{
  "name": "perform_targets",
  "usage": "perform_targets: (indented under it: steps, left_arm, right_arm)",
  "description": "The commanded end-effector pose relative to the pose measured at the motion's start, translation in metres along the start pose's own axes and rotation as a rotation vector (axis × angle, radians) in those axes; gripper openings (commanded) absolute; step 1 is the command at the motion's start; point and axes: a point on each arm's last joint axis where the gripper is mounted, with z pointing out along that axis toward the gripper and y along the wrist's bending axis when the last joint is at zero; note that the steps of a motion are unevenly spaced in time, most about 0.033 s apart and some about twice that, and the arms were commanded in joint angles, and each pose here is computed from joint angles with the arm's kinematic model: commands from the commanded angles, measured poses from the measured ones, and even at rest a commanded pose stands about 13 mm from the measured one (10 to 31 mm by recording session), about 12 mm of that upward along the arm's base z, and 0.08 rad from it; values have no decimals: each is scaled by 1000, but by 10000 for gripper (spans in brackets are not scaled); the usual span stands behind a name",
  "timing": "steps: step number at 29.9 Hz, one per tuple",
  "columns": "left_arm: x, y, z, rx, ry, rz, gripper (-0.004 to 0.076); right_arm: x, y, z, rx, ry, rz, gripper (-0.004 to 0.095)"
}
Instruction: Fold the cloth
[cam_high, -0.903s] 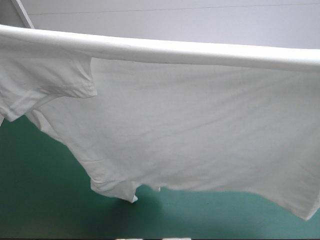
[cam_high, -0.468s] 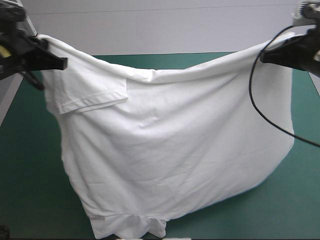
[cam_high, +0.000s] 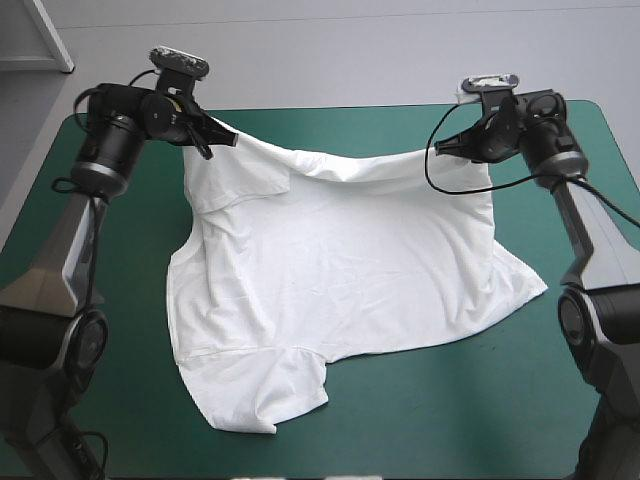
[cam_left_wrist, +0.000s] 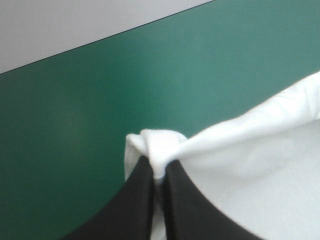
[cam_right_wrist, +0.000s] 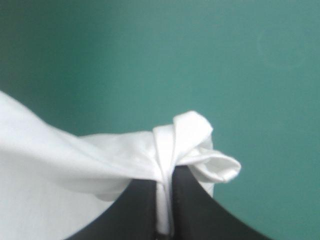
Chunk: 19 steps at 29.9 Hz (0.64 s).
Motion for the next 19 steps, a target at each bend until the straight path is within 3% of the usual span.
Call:
perform_targets:
  steps: [1,5,7,8,12,14,16,19]
  left_arm:
    - [-13,-1,17,-11,-122,-11,-8]
    - [-4,-4,59,-11,-86,0,11]
    - [-1,-4,71,-24,-79,17,102]
    - [0,-4,73,-25,-75,19,139]
    - [3,-3,72,-24,-41,19,472]
    - [2,-2,63,-19,7,17,583]
    - [0,0,50,-16,55,12,602]
    - [-6,3,24,-11,117,5,598]
  right_arm:
    - [-8,-2,12,-5,-56,3,-19]
    - [3,4,47,-64,28,-7,-4]
    - [4,5,53,-71,26,-12,99]
    - [4,5,53,-74,22,-10,194]
    - [-1,5,39,-71,0,-12,679]
    - [-3,4,22,-70,-5,-16,815]
    - [-6,3,0,-70,-20,-17,855]
    - [-8,2,-44,-72,-55,-15,825]
